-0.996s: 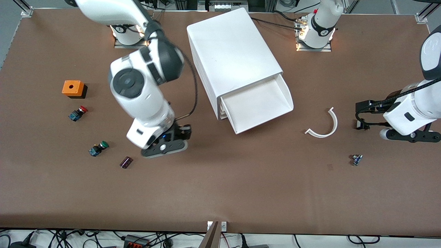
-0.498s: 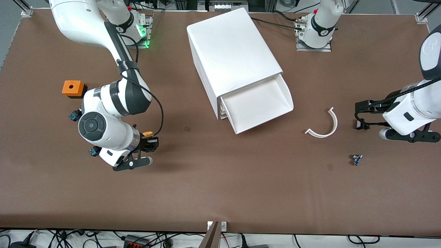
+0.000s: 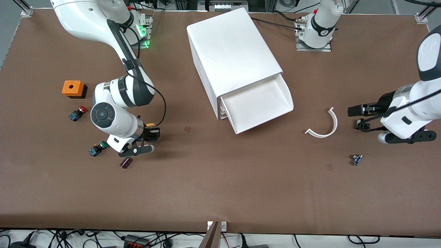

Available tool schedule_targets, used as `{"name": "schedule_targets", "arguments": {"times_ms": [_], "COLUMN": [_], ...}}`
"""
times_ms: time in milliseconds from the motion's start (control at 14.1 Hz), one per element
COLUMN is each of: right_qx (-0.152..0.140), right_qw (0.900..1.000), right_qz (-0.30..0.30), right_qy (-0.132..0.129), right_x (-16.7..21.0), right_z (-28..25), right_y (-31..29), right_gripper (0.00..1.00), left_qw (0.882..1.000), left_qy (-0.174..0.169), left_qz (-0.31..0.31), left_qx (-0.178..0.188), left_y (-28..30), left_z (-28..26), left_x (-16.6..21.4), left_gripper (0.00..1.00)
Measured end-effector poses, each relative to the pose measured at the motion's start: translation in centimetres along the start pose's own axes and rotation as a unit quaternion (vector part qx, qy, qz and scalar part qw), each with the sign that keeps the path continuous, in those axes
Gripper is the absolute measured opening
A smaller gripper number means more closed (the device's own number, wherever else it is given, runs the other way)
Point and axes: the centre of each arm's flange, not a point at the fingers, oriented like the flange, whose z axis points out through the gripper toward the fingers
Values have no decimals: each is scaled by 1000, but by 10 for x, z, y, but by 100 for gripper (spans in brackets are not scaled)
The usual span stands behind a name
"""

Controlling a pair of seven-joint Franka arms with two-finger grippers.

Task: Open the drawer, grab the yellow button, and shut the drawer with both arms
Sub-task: 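Push the drawer shut with the left gripper while the right gripper holds the button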

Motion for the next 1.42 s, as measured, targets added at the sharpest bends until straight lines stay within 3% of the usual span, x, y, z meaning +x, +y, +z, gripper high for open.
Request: {"name": "schedule_targets", "arguments": {"times_ms": [427, 712, 1068, 1139, 1423], "right_qx": [-1, -4, -7, -7, -5], "right_qw": [1000, 998, 998, 998, 998], "right_qz": [-16, -59, -62, -62, -61], "right_qy": [5, -3, -20, -19, -8], "right_x": [-20, -24, -27, -27, -14], "right_z": [32, 51, 75, 75, 50], "right_y": [-13, -20, -17, -17, -19], "right_gripper": [41, 41, 41, 46, 85], "left_qw": [998, 994, 991, 991, 989], "left_qy": [41, 56, 62, 61, 45], "left_qz": [-49, -87, -118, -118, -140], "left_qx": [-15, -18, -19, -17, -15], "left_y": [89, 135, 191, 200, 219], "left_z": [103, 153, 196, 201, 206], "left_x": [23, 11, -20, -28, -67], "left_gripper": [100, 100, 100, 100, 100]}}
